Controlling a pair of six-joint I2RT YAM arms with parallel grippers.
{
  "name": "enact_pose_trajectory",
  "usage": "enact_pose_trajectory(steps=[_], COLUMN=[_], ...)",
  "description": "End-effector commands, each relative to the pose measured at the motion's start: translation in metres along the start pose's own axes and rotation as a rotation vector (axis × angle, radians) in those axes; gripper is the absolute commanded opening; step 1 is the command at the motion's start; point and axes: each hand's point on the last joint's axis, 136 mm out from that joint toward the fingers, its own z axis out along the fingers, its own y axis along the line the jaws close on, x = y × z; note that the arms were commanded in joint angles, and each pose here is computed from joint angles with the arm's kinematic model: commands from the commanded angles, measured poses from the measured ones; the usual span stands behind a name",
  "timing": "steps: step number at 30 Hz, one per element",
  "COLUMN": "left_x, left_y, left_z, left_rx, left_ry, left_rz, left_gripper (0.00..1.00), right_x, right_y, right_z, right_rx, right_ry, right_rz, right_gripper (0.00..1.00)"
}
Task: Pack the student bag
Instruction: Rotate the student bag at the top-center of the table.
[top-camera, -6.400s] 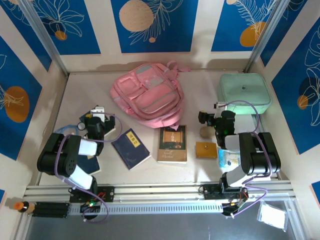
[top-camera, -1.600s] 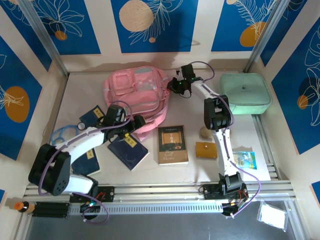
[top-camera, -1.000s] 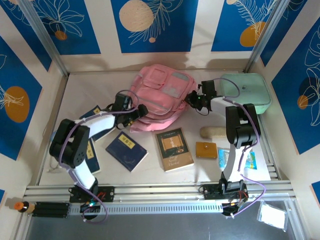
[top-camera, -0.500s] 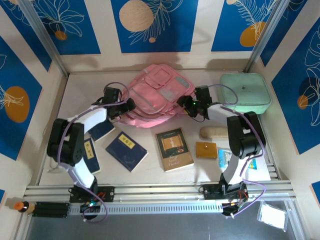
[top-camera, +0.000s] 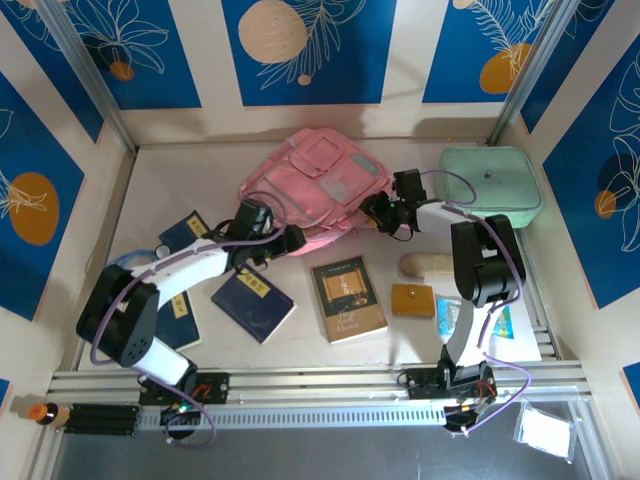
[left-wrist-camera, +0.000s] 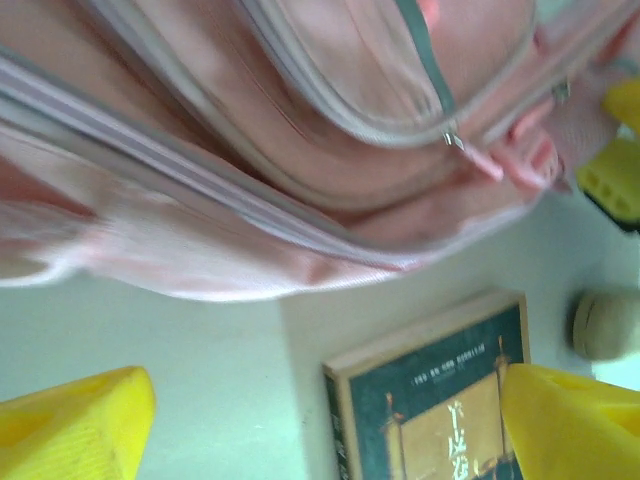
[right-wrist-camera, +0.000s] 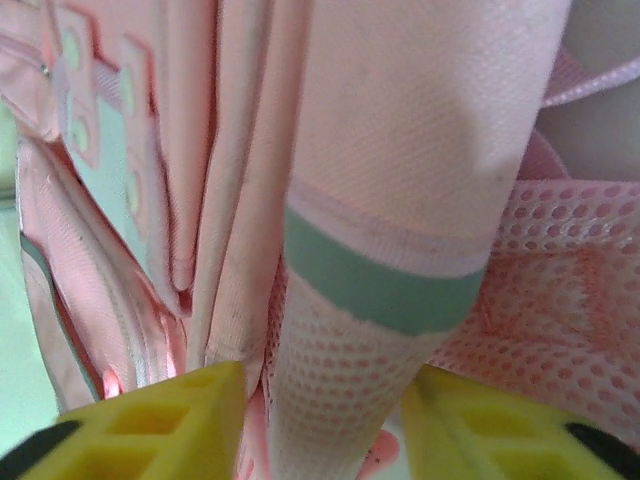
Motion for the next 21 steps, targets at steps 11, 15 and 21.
enact_pose_trajectory(steps=[11, 15, 21], left_x=[-0.048, -0.086, -0.113], left_y=[-0.008, 0.024, 0.068], left_z=[0.040, 0.030, 0.006], left_rx=[-0.018, -0.129, -0.220], left_ry=[-0.047, -0.146, -0.211], left_rz=[0.032, 0.060, 0.051], left_gripper=[0.77, 0.75, 0.76], right_x=[0.013, 0.033, 0.064], right_y=[0.042, 0.066, 0.106], right_z=[0.006, 0.004, 0.013], right_rx=[-0.182, -0.240, -0.298], right_ry=[0.099, 0.132, 0.157], right_rz=[-0.044, -0.059, -0.051], right_gripper=[0.10, 0.09, 0.08])
